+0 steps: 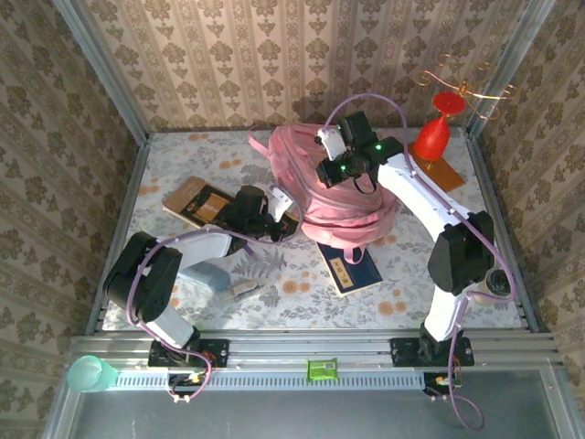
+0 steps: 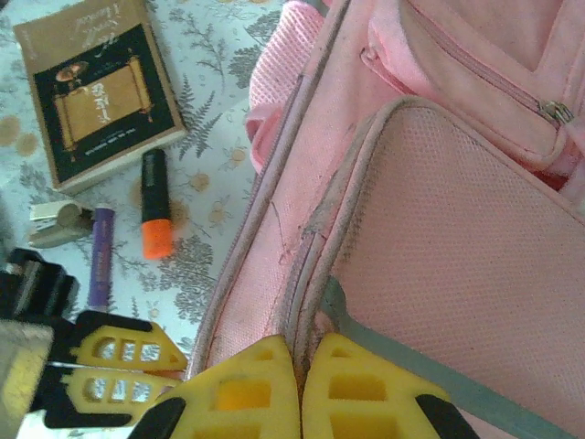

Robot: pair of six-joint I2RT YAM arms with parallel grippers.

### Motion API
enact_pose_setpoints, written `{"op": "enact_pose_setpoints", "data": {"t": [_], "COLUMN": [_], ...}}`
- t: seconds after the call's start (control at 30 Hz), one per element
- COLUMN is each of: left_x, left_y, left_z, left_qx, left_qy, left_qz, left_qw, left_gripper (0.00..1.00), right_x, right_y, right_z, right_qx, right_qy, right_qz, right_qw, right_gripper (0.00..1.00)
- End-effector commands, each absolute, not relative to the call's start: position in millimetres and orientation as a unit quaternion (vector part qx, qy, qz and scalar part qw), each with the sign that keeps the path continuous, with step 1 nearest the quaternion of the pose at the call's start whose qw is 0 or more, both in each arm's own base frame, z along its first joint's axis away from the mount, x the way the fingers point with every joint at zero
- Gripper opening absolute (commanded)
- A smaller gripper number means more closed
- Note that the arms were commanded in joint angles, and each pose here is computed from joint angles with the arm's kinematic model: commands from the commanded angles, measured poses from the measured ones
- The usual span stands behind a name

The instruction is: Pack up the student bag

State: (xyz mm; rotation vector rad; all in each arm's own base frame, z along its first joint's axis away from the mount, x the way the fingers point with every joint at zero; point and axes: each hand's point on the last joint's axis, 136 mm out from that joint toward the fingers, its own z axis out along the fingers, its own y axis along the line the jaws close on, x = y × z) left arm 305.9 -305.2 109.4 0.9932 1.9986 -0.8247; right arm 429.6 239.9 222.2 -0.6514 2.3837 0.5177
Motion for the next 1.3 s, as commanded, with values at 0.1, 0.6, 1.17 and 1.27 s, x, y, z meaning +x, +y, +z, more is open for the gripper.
{"op": "enact_pose_setpoints", "data": {"t": [0.1, 0.6, 1.17, 1.27], "left_x": [280, 276, 286, 288], "left_y": [-304, -373, -359, -359], "left_z": [84, 136, 96, 93], "left_qx": [0.41, 0.437, 0.397, 0.388], "left_qy": [0.789, 0.717, 0.775, 0.781], "left_qz": [-0.328, -0.423, -0.36, -0.358], "left_qw": [0.32, 0.341, 0.336, 0.334], "left_gripper": [0.0, 0.0, 0.0, 0.0], "right_x": [446, 455, 427, 388], "right_y": [282, 352, 192, 168], "right_z": [288, 222, 201, 175], "right_qx": [-0.261, -0.275, -0.154, -0.118], "right_qy": [0.847, 0.863, 0.946, 0.957], "right_qz": [0.296, 0.362, 0.092, 0.088], "right_qw": [0.355, 0.223, 0.269, 0.25], "right_gripper": [0.0, 0.02, 0.59, 0.67]}}
